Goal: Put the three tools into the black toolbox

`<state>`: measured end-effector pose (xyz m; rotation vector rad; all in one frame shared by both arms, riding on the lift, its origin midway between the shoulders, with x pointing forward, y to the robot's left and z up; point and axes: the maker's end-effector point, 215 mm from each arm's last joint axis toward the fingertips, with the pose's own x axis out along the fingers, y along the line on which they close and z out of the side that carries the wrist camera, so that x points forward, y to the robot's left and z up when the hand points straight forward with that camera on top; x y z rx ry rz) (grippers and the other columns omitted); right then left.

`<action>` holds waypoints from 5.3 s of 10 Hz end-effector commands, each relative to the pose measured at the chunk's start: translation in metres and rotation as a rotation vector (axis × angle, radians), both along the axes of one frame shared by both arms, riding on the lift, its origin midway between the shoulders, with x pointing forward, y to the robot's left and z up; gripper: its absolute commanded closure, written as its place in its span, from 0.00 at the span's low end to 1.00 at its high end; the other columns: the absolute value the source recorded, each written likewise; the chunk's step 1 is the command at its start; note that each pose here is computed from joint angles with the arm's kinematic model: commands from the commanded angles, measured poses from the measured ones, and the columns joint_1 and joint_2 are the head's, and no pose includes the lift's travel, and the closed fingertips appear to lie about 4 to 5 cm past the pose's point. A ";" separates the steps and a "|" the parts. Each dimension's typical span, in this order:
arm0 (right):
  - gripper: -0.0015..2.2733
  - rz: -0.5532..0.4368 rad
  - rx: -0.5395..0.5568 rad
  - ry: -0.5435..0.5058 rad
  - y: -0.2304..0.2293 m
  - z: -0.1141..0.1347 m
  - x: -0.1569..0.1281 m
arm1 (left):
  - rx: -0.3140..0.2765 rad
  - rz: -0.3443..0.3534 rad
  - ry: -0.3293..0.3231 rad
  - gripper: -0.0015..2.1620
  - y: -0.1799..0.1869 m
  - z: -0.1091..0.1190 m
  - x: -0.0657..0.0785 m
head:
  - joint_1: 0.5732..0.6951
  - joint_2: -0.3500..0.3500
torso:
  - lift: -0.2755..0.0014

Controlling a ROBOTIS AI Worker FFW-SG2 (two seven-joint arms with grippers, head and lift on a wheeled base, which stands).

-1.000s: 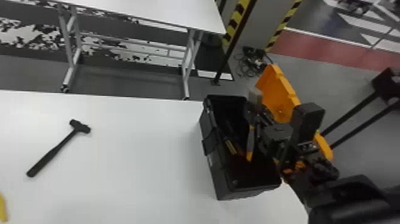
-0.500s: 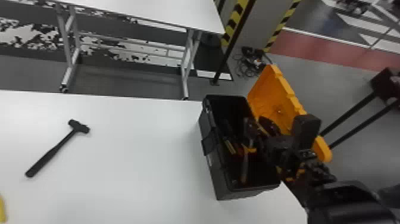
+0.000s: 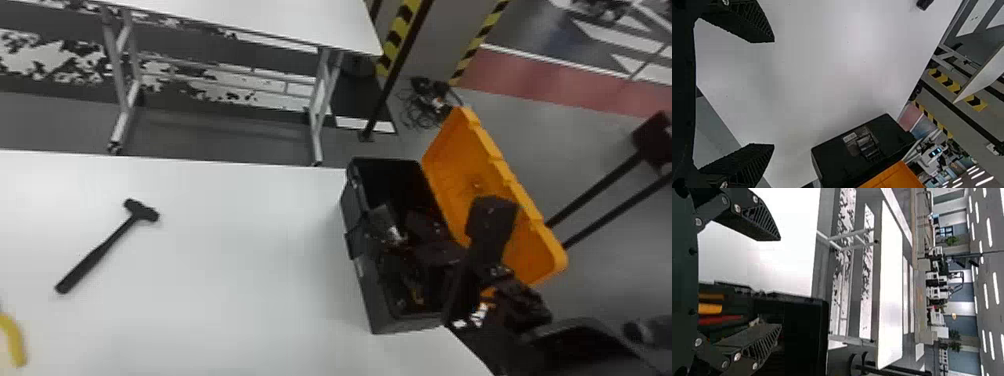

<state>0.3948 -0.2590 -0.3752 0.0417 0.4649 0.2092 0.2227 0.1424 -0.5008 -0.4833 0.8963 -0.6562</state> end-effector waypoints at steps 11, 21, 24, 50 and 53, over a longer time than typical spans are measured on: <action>0.04 0.125 0.151 0.002 0.098 -0.004 -0.035 | 0.063 0.342 0.258 0.03 0.140 -0.008 0.007 | 1.00 0.83 | 0.81; 0.04 0.166 0.153 -0.069 0.102 0.013 -0.039 | 0.455 0.455 0.252 0.03 0.204 0.006 0.097 | 1.00 0.98 | 0.81; 0.04 0.173 0.153 -0.082 0.102 0.018 -0.041 | 0.510 0.411 0.233 0.03 0.189 0.003 0.137 | 1.00 0.94 | 0.81; 0.03 0.212 0.193 -0.161 0.100 0.028 -0.037 | 0.646 0.506 0.549 0.03 0.180 -0.080 0.115 | 1.00 0.88 | 0.81; 0.03 0.208 0.202 -0.170 0.098 0.030 -0.036 | 0.644 0.501 0.568 0.03 0.179 -0.085 0.114 | 1.00 0.88 | 0.81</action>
